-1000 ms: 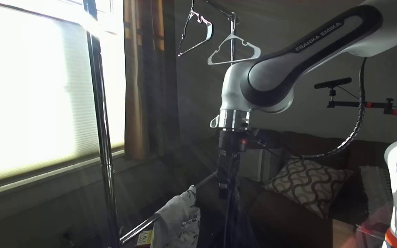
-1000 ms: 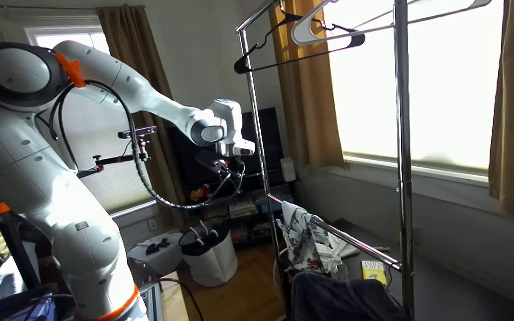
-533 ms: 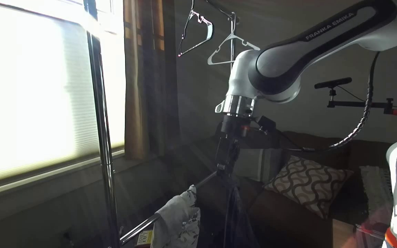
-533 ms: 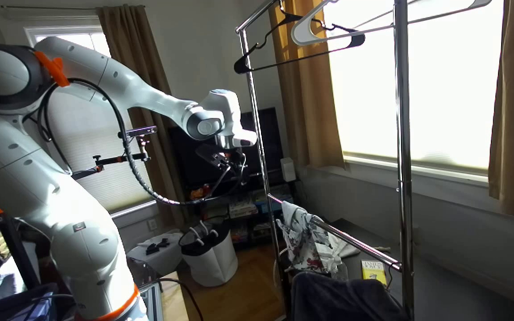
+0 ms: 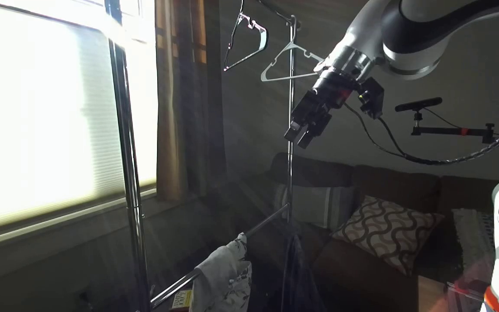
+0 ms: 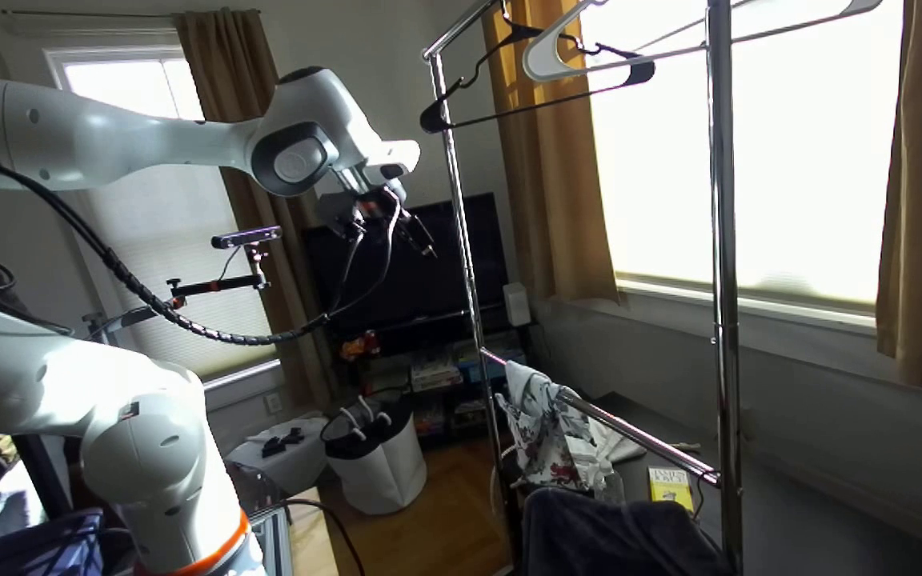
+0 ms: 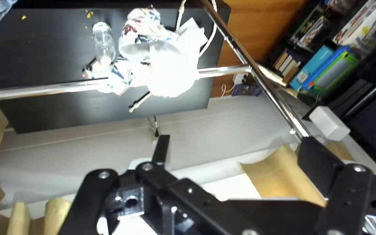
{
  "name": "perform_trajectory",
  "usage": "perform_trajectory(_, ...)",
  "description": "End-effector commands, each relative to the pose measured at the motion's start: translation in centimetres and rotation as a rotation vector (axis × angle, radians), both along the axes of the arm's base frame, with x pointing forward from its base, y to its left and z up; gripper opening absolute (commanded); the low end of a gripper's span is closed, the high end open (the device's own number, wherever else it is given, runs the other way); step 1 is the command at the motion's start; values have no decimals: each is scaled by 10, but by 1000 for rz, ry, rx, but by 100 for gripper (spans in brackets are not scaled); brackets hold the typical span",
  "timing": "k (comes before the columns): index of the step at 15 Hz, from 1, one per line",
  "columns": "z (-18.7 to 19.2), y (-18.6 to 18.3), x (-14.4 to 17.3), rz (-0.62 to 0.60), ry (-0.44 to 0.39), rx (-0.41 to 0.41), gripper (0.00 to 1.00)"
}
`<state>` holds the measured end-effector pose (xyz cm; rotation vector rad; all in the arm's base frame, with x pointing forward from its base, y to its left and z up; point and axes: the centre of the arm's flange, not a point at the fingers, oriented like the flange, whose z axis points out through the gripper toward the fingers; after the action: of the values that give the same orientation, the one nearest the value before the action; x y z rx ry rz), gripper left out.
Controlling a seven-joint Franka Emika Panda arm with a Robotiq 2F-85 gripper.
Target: Move one coat hanger to the bottom rod
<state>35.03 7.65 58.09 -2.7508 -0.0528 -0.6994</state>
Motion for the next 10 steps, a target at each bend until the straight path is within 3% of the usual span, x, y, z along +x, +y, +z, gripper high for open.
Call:
perform_trajectory(1,21,-21,-26,-166,-108,-1,100)
perform_trajectory(3,26,-24,-26,-253,-153,-20,100)
perform_trajectory(4,34,-24,-16,-163,-120,15,100)
perform_trajectory(6,36,-27,-18,-209,-143,1,100)
perform_trajectory(8,48,-32,-10,-319,-230,106,100)
perform_trajectory(10,78,-50,-13,-394,-330,124,100)
